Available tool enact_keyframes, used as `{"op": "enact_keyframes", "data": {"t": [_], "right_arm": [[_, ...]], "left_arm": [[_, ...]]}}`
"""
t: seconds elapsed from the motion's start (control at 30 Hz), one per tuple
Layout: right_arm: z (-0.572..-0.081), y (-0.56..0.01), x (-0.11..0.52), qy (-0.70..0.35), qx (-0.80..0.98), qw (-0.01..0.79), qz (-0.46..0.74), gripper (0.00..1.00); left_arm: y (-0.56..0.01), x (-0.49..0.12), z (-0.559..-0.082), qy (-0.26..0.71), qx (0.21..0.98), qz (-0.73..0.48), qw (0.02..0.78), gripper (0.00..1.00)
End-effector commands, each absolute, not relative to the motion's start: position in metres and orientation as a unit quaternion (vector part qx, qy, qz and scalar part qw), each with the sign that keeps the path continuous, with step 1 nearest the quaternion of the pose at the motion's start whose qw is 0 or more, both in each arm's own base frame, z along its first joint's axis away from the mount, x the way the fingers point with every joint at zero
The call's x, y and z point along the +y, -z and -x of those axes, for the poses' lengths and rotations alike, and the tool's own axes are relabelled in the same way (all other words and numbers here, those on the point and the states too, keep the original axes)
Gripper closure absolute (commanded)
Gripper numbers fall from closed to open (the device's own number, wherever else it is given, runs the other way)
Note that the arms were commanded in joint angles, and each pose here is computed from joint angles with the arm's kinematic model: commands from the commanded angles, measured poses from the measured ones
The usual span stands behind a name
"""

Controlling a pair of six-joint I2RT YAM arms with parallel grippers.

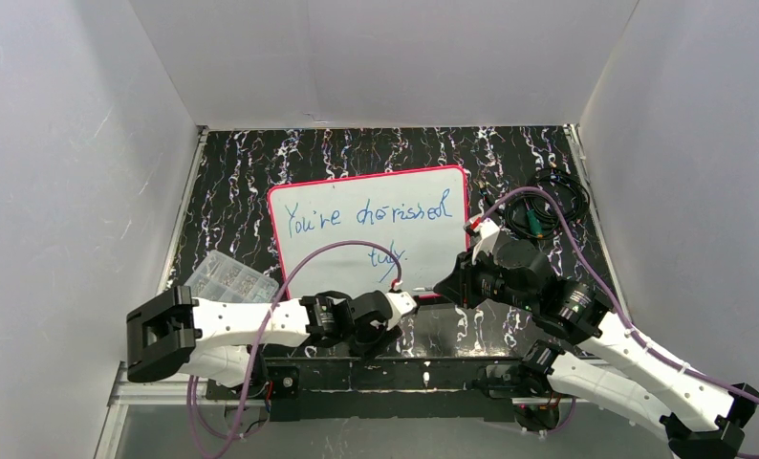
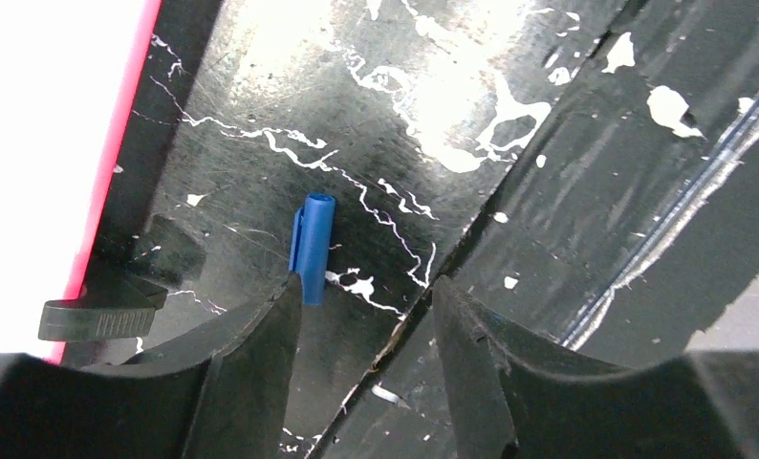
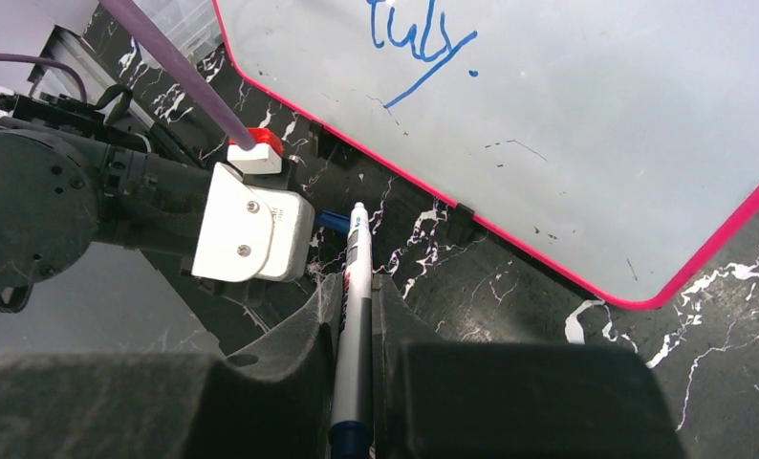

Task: Write a sentence on the whiteboard
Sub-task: Close the whiteboard marker at the center of the board.

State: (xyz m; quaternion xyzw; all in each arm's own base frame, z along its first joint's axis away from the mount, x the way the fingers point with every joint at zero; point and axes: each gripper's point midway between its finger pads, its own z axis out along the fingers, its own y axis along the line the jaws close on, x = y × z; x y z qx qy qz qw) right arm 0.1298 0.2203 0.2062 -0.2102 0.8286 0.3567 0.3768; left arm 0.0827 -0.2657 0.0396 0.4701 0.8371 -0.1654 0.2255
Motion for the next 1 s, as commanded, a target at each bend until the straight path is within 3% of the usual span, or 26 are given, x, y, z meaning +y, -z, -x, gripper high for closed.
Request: {"op": "enact_keyframes", "data": {"t": [0.0, 0.27, 0.4, 0.6, 0.77, 0.97], "right_arm": [[-0.133, -0.211, 0.218, -0.358, 0.827, 0.386, 0.198, 0.99], [-0.133, -0.213, 0.217, -0.356, 0.825, 0.390, 0.200, 0.99], [-0.132, -0.213, 0.215, -0.352, 0.827, 0.389, 0.203, 0.99], [-0.130, -0.210, 0.210, -0.330, 0.838, 0.375, 0.221, 0.99], [-0.115, -0.203, 0.220, -0.348, 0.837, 0.331, 0.263, 0.99], [-0.088, -0.190, 0.246, -0.420, 0.818, 0.253, 0.301, 0.99]], "left_arm": [[-0.029, -0.260, -0.092, 0.131, 0.839, -0.469, 0.245, 0.51], [-0.012, -0.251, -0.096, 0.104, 0.847, -0.461, 0.242, 0.57], [-0.007, -0.250, -0.095, 0.097, 0.848, -0.462, 0.239, 0.64], [-0.003, -0.247, -0.092, 0.100, 0.851, -0.458, 0.236, 0.99], [-0.024, -0.246, -0.097, 0.134, 0.845, -0.430, 0.287, 1.00], [-0.058, -0.261, -0.075, 0.269, 0.793, -0.439, 0.327, 1.00]]}}
